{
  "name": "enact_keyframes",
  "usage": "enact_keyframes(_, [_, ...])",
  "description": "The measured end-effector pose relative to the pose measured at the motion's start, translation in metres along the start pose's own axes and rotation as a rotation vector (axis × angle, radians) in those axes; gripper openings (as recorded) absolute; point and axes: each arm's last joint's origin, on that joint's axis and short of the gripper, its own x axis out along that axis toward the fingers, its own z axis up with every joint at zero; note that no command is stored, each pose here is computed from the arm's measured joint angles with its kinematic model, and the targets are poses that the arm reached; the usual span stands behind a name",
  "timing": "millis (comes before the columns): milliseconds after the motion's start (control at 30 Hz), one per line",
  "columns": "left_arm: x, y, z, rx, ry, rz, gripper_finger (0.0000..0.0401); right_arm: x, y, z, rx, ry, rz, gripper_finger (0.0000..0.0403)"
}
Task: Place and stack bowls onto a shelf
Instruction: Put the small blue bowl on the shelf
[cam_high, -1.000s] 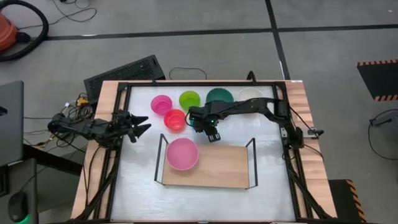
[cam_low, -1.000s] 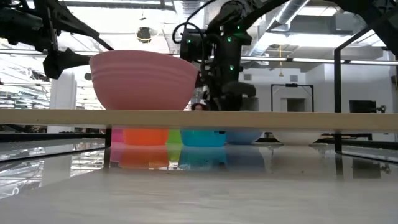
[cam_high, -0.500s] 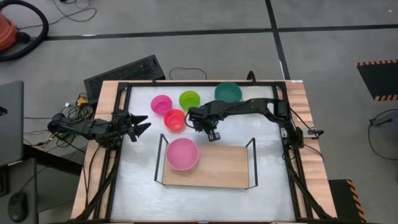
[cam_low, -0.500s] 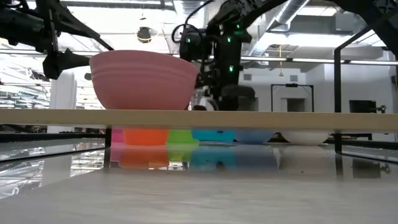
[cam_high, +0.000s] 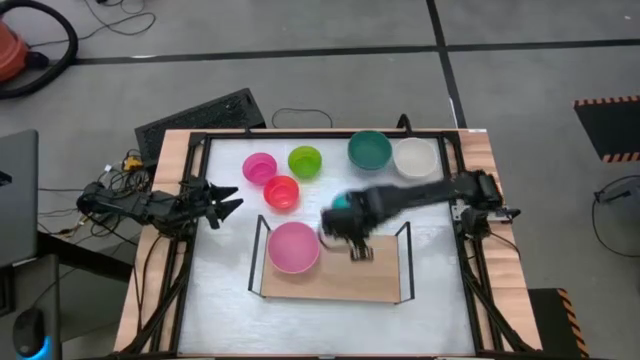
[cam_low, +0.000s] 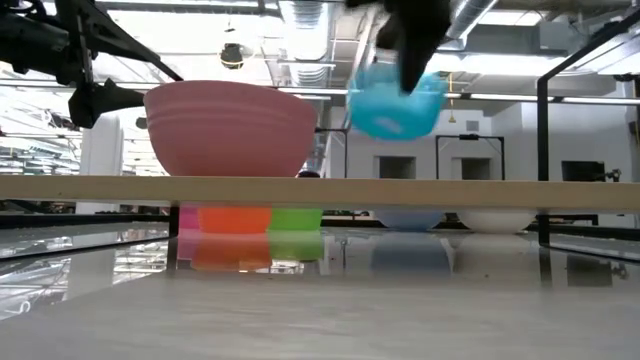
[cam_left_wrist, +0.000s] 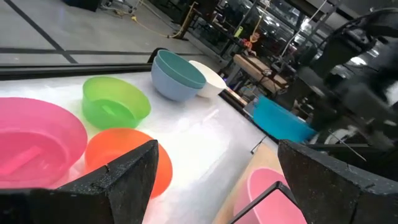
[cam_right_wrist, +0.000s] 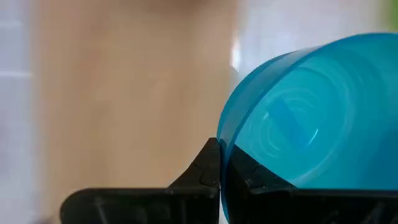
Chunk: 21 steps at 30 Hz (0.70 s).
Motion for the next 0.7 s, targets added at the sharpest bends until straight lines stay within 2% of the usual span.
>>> enact_keyframes(200, [0.000, 0.000, 0.000, -0.015, 0.002, -0.002, 0.0316, 0.001, 0.070, -0.029, 0.059, 0.042, 0.071, 0.0022])
enact_keyframes(367, [0.000, 0.000, 0.000, -0.022, 0.010, -0.011, 0.0316, 0.025, 0.105, -0.040, 0.097, 0.035, 0.126, 0.0022])
enact_keyframes(467, [0.000, 0.000, 0.000, -0.023, 0.012, -0.014, 0.0316, 0.044, 0.111, -0.043, 0.132, 0.011, 0.143, 0.0022])
enact_keyframes(700, [0.000, 0.000, 0.000, -0.022, 0.012, -0.014, 0.0316, 0.073, 0.101, -0.054, 0.173, 0.068, 0.097, 0.0022])
